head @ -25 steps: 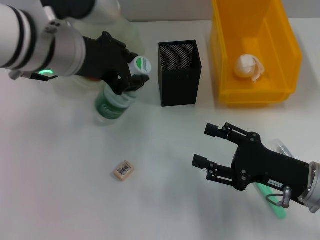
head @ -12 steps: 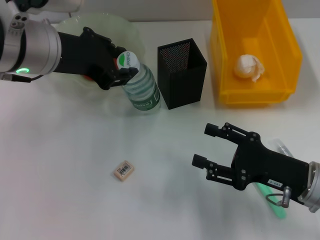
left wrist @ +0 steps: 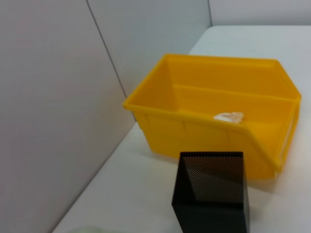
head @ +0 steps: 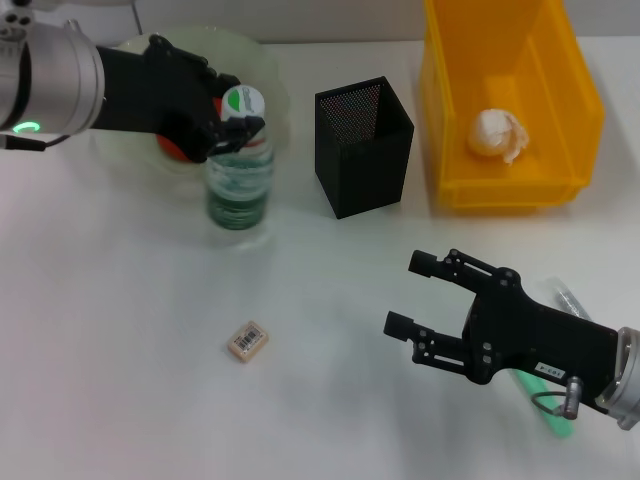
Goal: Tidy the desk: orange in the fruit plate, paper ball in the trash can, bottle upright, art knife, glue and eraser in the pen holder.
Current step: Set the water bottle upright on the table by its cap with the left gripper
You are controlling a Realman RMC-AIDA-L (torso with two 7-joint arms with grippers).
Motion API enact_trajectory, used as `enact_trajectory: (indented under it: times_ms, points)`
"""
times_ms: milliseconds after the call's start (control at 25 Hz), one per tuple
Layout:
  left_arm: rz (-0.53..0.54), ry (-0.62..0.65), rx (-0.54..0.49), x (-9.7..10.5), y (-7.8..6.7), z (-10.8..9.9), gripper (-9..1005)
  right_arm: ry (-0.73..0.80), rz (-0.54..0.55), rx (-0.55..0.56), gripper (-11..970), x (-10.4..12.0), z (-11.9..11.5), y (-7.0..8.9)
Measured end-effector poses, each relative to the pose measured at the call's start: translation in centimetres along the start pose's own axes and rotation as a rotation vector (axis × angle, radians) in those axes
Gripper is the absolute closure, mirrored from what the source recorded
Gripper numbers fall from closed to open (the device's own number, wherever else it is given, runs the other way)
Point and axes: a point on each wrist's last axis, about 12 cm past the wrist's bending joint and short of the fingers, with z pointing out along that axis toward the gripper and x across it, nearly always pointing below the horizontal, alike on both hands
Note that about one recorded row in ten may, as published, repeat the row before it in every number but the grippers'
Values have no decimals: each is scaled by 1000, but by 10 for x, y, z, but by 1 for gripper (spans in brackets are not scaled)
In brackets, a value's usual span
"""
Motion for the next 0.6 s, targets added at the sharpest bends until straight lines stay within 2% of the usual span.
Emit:
enact_trajectory:
  times_ms: [520, 600]
  points:
    - [-9, 7, -4, 5, 0, -2, 562, 0, -2, -1, 175, 0, 0, 0]
    - [-11, 9, -5, 6, 0, -2, 589, 0, -2, -1, 175, 0, 0, 0]
